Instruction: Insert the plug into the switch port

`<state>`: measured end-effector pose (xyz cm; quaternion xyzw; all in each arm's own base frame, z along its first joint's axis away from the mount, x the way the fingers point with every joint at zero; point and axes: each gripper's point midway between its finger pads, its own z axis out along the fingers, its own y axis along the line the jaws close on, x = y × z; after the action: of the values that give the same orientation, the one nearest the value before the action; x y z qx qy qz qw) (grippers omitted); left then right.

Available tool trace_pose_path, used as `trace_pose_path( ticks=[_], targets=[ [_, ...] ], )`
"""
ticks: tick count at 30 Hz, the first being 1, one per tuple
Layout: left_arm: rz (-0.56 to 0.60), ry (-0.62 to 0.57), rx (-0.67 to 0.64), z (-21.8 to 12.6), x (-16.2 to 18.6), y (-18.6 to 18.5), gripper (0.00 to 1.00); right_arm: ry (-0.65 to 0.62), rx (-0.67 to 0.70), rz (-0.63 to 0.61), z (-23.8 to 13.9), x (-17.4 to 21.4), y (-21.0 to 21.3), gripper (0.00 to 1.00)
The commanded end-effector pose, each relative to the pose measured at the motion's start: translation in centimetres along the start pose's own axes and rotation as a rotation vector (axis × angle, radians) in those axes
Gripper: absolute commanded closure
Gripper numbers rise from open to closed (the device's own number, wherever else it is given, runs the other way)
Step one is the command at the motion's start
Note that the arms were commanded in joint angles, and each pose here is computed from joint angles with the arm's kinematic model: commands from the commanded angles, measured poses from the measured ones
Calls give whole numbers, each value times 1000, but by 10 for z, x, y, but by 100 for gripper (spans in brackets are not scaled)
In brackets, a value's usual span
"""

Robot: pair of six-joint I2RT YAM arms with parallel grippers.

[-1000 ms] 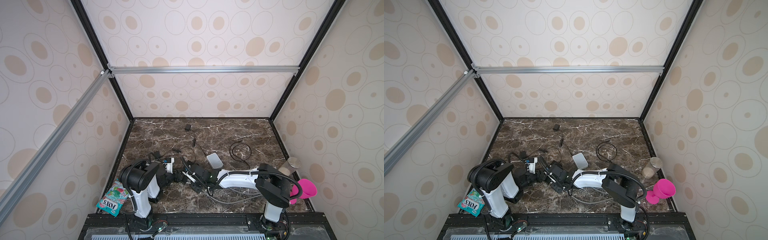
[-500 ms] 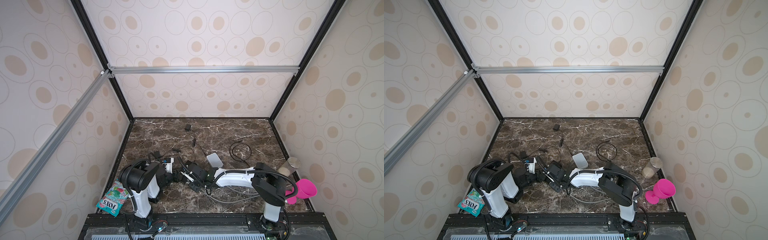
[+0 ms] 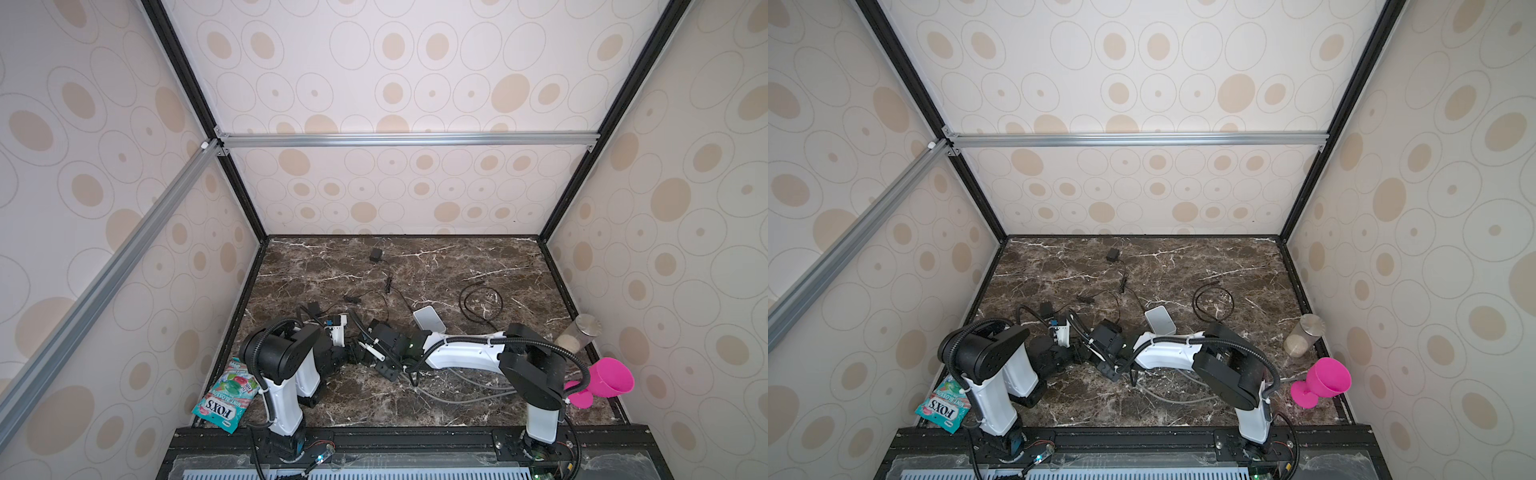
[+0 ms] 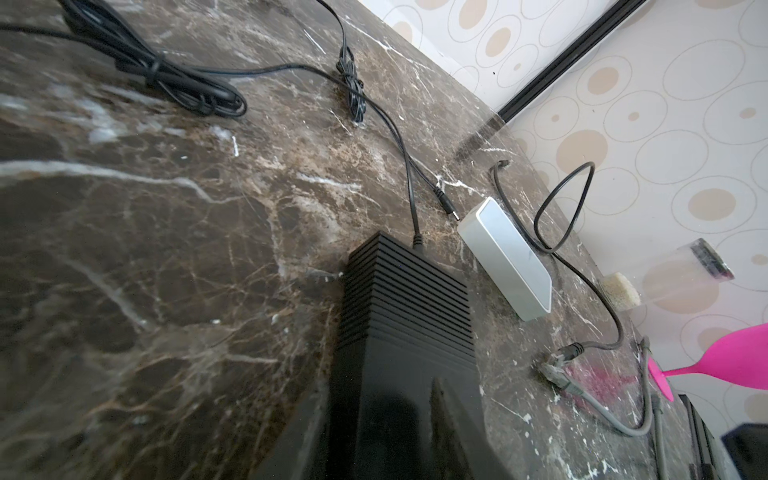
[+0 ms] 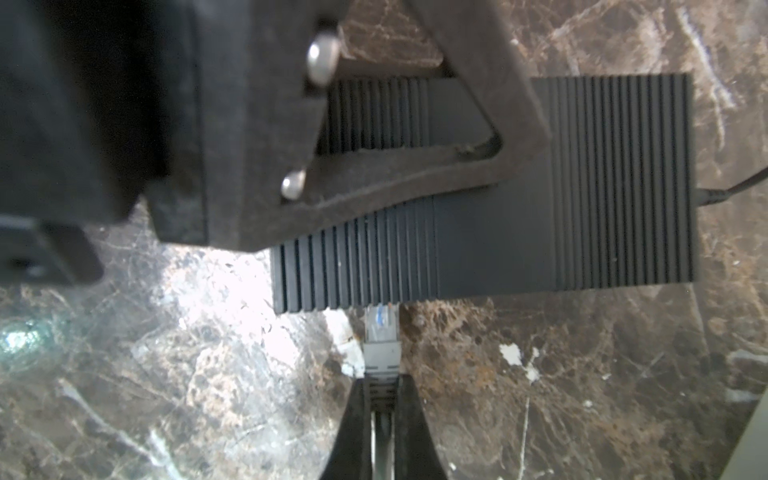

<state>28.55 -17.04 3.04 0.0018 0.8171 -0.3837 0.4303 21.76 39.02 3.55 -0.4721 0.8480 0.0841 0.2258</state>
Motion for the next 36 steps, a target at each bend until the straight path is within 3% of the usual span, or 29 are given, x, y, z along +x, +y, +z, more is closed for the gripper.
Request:
trace_pose_path(
  ticks=[1,18,36],
  targets=[
    [-116,298,36,-12,77,-6,60,-343,0,29,-23,-103,-2,100],
    [-83,343,149,-12,87,-30,63,-399,-12,26,-24,-119,-6,100],
    [-38,419,178,-5,103,-43,63,-508,-75,-9,-37,-152,-4,100]
  ],
)
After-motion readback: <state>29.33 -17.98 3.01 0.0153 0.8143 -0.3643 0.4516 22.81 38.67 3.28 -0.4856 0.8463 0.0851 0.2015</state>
